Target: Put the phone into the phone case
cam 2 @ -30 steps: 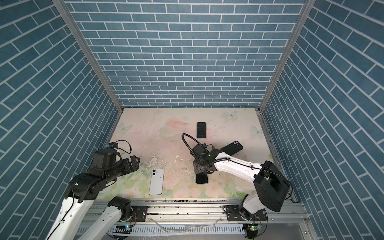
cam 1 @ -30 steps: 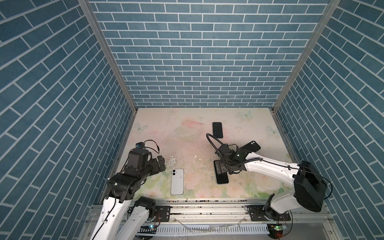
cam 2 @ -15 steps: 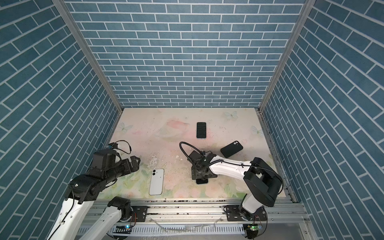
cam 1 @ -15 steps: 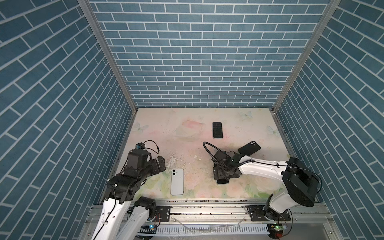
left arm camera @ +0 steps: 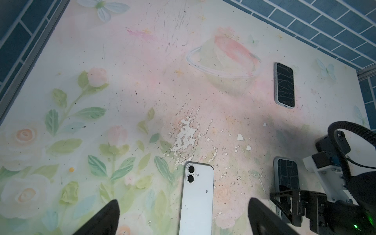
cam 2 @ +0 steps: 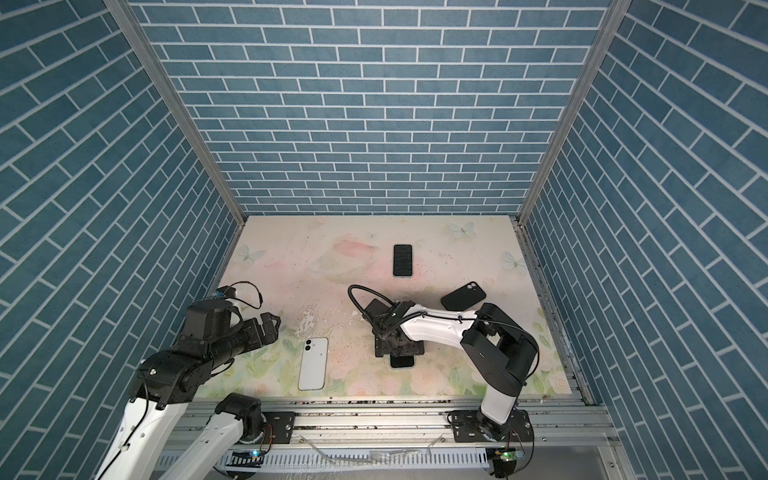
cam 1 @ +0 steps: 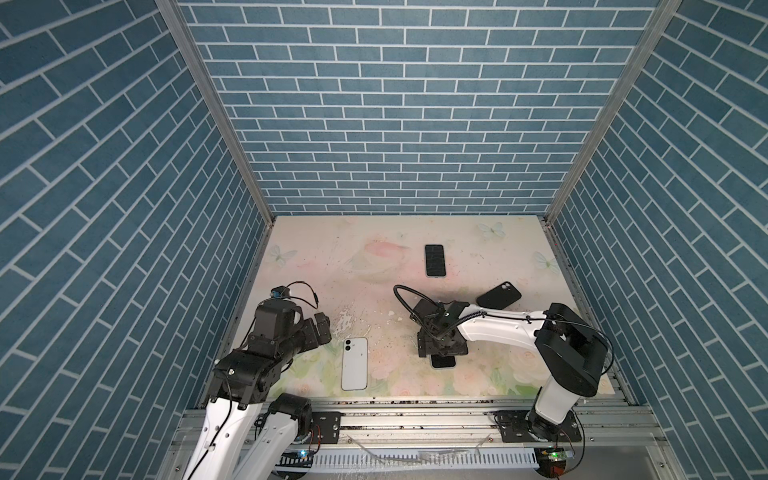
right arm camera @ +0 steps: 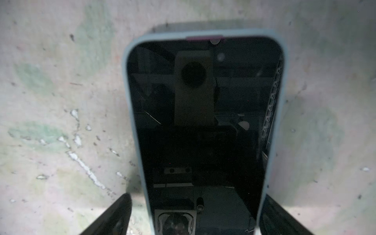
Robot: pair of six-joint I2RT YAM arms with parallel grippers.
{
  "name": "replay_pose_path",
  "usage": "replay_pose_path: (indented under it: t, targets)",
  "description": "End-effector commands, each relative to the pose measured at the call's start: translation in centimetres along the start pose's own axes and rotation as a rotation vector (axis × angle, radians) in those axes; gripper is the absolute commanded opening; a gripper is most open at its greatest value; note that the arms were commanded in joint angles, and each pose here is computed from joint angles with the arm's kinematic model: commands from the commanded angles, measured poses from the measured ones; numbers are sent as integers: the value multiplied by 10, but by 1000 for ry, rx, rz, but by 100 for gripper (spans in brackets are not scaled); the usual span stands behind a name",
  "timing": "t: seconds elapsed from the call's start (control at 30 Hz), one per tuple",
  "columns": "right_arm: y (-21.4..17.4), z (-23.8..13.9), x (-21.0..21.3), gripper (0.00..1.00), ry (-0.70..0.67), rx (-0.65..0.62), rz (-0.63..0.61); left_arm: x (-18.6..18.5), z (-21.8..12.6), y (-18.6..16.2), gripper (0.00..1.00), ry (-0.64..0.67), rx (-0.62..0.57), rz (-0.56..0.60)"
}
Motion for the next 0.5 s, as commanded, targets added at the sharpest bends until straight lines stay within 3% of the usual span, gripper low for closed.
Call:
replay_pose_path:
  t: [0.0, 0.2, 0.47]
  targets:
    - [-14, 12, -17, 91, -103, 46, 40, 0, 4, -1, 99, -3, 18, 2]
    - [-18, 12, -21, 83, -92, 52, 51, 0, 4, -1, 99, -4, 12, 1]
    - [-10, 1, -11, 81, -65, 34, 10, 1, 3, -1, 100, -4, 8, -2]
Point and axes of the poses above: each gripper's point midway between its finger pads, its own z axis out along the fingers, its own x axis along the line the jaws close on, y = z × x, the point moved 7 cm from there along -z, back along the fingers, and after that the axes turned 5 degrees about z, right-handed, at the moved point
